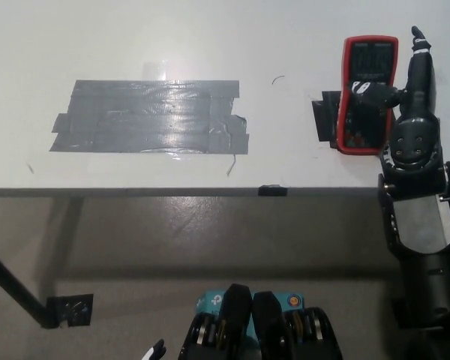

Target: The robot first picks the multimeter with right hand and then unfolds the black stand on the back of it using left hand

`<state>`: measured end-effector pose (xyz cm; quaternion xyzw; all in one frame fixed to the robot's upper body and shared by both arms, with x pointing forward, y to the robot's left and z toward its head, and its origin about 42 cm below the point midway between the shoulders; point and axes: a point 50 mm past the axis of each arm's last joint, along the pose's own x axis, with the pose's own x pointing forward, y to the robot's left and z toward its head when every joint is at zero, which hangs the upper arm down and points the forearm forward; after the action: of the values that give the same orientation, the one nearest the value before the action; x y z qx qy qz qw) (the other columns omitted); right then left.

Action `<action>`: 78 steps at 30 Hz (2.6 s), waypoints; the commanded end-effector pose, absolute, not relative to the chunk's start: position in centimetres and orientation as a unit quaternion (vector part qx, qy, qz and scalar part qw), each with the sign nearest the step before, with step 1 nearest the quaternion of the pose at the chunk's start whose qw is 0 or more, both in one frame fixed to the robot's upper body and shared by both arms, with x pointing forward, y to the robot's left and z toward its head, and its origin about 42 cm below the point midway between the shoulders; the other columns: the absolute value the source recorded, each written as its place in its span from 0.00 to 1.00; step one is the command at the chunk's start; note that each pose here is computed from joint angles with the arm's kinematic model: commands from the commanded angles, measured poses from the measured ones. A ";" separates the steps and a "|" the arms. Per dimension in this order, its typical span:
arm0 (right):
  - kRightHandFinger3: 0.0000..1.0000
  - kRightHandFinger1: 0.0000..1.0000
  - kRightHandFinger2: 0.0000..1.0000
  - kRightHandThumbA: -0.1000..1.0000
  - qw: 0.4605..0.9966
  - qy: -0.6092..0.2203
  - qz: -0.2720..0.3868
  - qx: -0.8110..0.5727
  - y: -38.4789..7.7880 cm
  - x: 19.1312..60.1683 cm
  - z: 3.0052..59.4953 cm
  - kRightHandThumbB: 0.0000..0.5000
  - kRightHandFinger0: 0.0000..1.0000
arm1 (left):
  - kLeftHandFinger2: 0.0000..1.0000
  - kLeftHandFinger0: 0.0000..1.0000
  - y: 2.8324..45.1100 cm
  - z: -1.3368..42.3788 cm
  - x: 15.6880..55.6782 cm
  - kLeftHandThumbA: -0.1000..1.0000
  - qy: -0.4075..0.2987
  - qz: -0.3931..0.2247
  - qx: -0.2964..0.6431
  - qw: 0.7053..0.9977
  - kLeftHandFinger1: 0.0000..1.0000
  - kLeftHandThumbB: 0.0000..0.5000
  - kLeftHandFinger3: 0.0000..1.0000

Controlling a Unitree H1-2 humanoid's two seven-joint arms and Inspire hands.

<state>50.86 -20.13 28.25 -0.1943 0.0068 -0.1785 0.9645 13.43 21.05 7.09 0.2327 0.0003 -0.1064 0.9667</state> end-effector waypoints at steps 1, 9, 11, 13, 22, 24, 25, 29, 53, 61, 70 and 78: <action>1.00 1.00 1.00 1.00 0.962 -0.031 -0.192 -0.194 -19.2 52.0 32.1 0.93 1.00 | 1.00 1.00 20.9 8.2 12.7 0.75 -0.026 -0.110 0.248 0.962 1.00 0.11 1.00; 1.00 1.00 1.00 1.00 0.955 -0.029 -0.195 -0.224 -19.0 52.8 32.7 0.92 1.00 | 1.00 1.00 20.8 8.1 12.6 0.77 -0.032 -0.111 0.255 0.960 1.00 0.15 1.00; 1.00 1.00 1.00 1.00 0.953 -0.028 -0.194 -0.230 -18.9 52.9 32.6 0.89 1.00 | 1.00 1.00 20.8 8.1 12.5 0.79 -0.032 -0.112 0.258 0.959 1.00 0.16 1.00; 1.00 1.00 1.00 1.00 0.952 -0.027 -0.195 -0.235 -19.0 53.0 32.6 0.90 1.00 | 1.00 1.00 20.8 8.0 12.5 0.80 -0.032 -0.112 0.260 0.958 1.00 0.18 1.00; 1.00 1.00 1.00 1.00 0.945 -0.048 -0.206 -0.249 -18.0 53.6 34.8 0.96 1.00 | 1.00 1.00 20.8 8.3 12.9 0.79 -0.043 -0.117 0.277 0.953 1.00 0.13 1.00; 1.00 1.00 1.00 1.00 0.944 -0.053 -0.207 -0.252 -17.3 53.9 35.5 0.96 1.00 | 1.00 1.00 20.9 8.4 13.2 0.77 -0.044 -0.115 0.277 0.953 1.00 0.12 1.00; 1.00 1.00 1.00 1.00 0.943 -0.053 -0.207 -0.253 -17.2 53.9 35.5 0.96 1.00 | 1.00 1.00 20.9 8.3 13.2 0.77 -0.044 -0.114 0.276 0.953 1.00 0.12 1.00; 1.00 1.00 1.00 1.00 0.944 -0.055 -0.211 -0.249 -16.4 54.3 36.3 0.92 1.00 | 1.00 1.00 20.7 8.6 13.3 0.75 -0.045 -0.113 0.277 0.953 1.00 0.09 1.00; 1.00 1.00 1.00 1.00 0.938 -0.014 -0.218 -0.268 -16.7 55.6 34.8 0.90 1.00 | 1.00 1.00 21.1 8.2 12.7 0.76 -0.042 -0.119 0.292 0.948 1.00 0.09 1.00; 1.00 1.00 1.00 1.00 0.939 0.002 -0.217 -0.265 -17.6 56.3 34.9 0.89 1.00 | 0.99 1.00 21.0 8.1 12.7 0.76 -0.046 -0.120 0.296 0.946 0.99 0.09 1.00; 1.00 1.00 1.00 1.00 0.937 0.033 -0.216 -0.274 -18.1 57.1 33.4 0.94 1.00 | 0.99 0.98 20.9 8.2 12.7 0.76 -0.046 -0.123 0.298 0.945 0.98 0.10 1.00; 1.00 1.00 1.00 1.00 0.943 0.047 -0.204 -0.259 -17.6 57.6 33.2 0.95 1.00 | 0.99 0.98 20.7 8.4 13.1 0.76 -0.052 -0.128 0.303 0.943 0.98 0.08 1.00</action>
<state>56.49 -18.29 28.77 -0.2816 0.0956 -0.1977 0.9341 13.38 20.75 7.60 0.2961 -0.0262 -0.1276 0.9462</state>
